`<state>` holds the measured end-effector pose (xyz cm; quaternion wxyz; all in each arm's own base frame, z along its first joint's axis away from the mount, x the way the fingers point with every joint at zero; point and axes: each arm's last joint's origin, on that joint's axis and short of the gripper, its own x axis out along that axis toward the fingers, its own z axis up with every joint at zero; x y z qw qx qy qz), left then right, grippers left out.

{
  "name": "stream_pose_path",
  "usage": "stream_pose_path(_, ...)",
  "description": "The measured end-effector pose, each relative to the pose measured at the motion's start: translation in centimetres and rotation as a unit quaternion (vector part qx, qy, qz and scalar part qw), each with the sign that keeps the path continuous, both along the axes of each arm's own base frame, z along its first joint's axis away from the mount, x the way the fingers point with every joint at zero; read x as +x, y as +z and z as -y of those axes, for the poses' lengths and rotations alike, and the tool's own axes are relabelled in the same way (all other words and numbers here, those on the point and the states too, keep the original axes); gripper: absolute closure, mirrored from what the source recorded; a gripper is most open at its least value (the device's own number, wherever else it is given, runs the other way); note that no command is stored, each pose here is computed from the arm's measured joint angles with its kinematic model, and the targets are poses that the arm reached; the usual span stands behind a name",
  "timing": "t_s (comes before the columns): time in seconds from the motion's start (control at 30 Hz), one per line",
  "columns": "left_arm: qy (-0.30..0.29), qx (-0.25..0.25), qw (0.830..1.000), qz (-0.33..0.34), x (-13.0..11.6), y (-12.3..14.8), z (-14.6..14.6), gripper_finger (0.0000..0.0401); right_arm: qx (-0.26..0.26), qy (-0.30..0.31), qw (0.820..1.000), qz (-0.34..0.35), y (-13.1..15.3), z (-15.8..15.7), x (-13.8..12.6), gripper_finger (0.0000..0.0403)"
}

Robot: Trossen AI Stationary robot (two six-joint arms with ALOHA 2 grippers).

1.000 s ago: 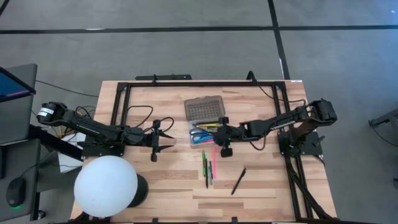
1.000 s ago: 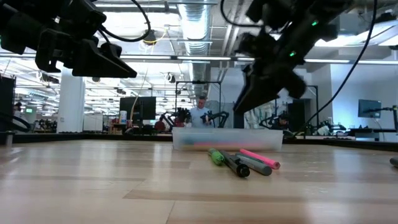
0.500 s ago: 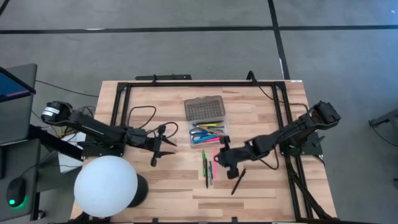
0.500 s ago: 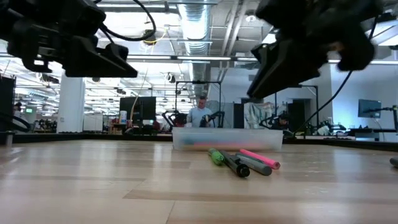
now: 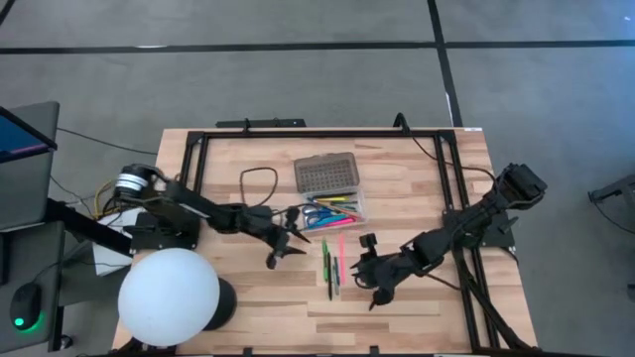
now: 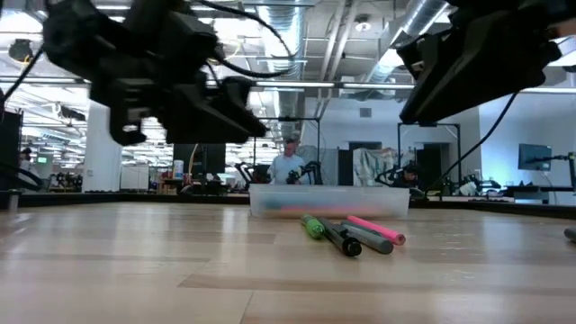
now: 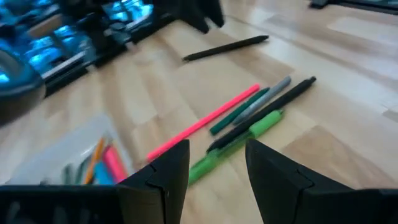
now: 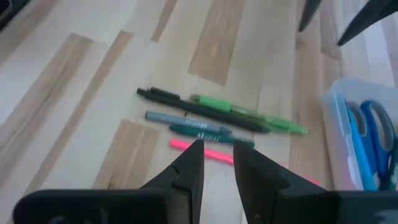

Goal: Pick & place school supplies into a supply box
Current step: Put the light green pen into the supply box

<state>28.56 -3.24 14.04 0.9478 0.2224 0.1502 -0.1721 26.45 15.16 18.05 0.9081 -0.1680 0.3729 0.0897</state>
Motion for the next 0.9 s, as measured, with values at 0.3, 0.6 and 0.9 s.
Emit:
stream_pose_path(0.3,-0.047,0.002,0.997,-0.063,5.4,-2.2,-1.2,0.0248,0.03,-0.037,0.999,-0.024,-0.3,-0.5,-0.8,0.0326)
stream_pose_path(0.6,-0.098,-0.02,0.987,-0.13,8.5,-4.1,-1.4,0.0248,0.017,-0.037,0.999,-0.018,-0.4,-1.4,-1.5,0.0326)
stream_pose_path(0.9,-0.102,-0.016,0.983,-0.153,10.0,-4.6,-1.4,0.0248,0.026,-0.049,0.998,-0.022,-0.4,-1.3,-1.5,0.0326)
